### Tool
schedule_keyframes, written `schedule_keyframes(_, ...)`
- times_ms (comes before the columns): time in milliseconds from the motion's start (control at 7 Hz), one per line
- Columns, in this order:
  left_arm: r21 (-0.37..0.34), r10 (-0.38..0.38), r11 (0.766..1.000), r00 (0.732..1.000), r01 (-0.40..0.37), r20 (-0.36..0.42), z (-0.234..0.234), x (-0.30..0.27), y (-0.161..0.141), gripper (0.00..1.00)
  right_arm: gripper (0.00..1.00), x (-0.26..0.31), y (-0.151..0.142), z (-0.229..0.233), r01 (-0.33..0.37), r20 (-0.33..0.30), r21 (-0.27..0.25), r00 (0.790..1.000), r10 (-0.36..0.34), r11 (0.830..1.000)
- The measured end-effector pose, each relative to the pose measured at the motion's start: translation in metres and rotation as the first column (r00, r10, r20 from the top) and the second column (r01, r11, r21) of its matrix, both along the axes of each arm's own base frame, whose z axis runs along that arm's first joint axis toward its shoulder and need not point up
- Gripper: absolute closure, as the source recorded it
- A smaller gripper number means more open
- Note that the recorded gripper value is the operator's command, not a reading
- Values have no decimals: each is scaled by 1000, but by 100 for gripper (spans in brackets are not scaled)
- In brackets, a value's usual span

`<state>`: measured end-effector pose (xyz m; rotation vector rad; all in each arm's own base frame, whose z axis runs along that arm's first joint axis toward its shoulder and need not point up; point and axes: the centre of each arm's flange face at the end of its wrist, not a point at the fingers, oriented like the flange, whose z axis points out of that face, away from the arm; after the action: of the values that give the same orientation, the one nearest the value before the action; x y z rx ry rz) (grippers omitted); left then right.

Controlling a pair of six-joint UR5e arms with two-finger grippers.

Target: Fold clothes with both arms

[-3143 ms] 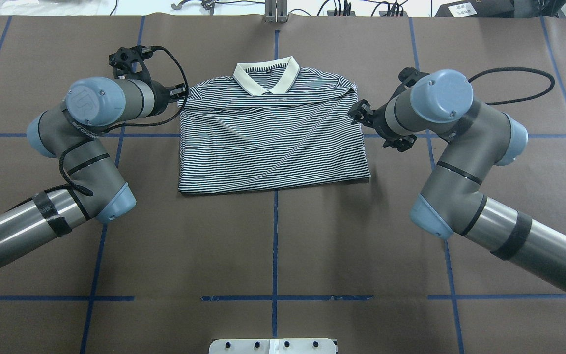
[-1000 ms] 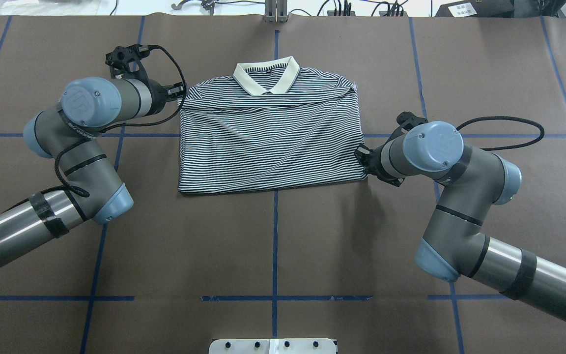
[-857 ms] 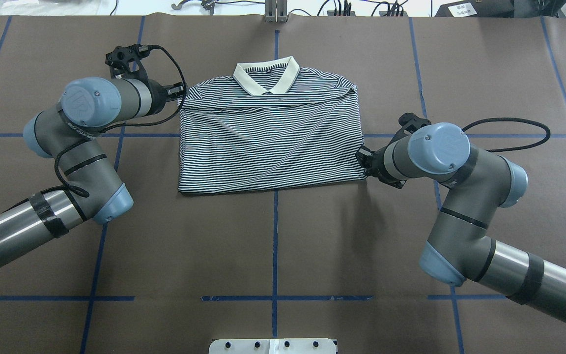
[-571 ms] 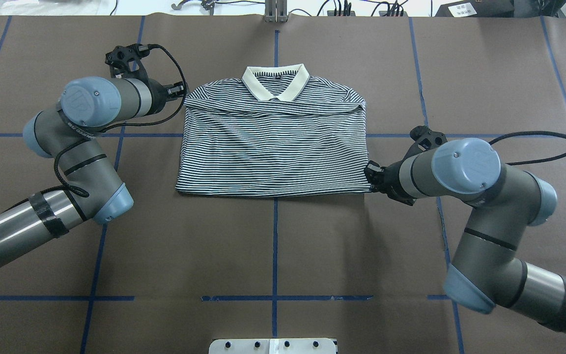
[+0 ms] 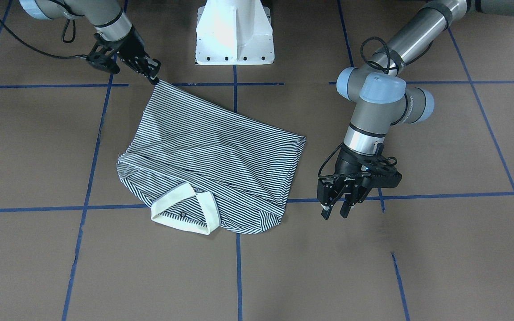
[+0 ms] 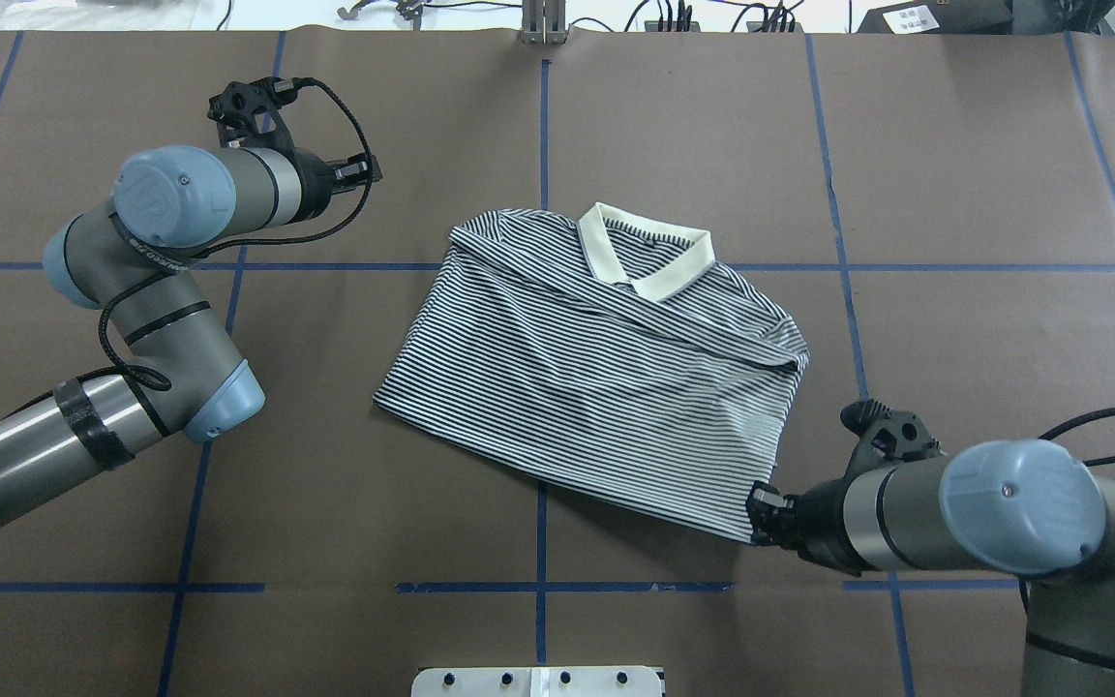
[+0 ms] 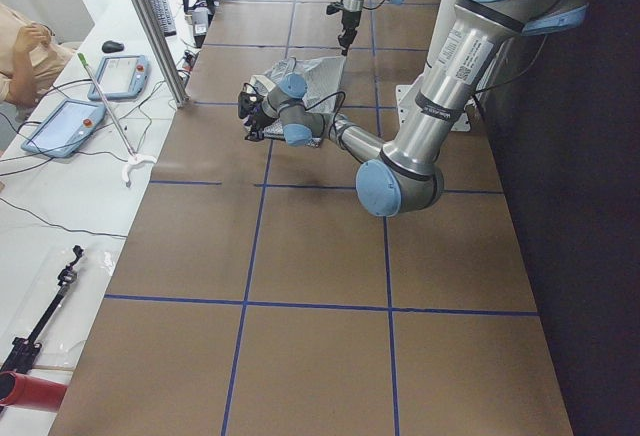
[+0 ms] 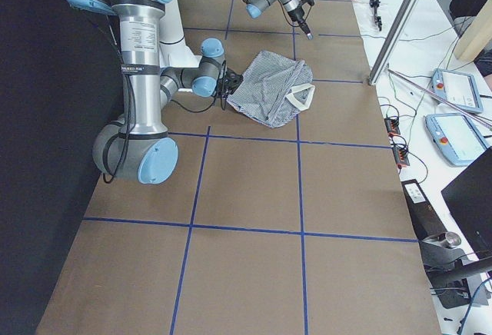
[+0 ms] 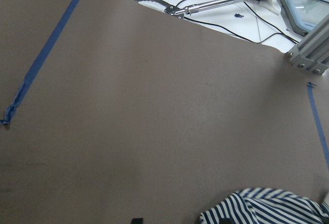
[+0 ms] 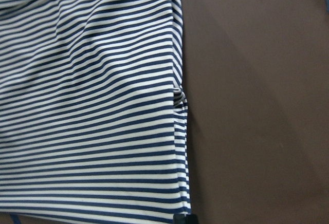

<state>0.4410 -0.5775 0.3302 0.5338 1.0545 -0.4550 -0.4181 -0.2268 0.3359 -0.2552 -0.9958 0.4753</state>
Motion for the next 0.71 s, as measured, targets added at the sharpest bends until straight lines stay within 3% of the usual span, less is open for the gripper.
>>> schedule_keyframes(143,10,1,1000,1000,-1,-14,-9,-3,3,41,1,-10,36,-5,58,10,-29,998,-57,998)
schedule_keyframes(429,44,12,999,998,-10,-62,-33,-20,24,40,0,-17,73,4,114,-11,-54,993,-115,992)
schedule_keyframes(714,-3,90,996,983,-92,-162,-39,-39,65,38,0,0,72,-4,77,1,-34,997,-77,996)
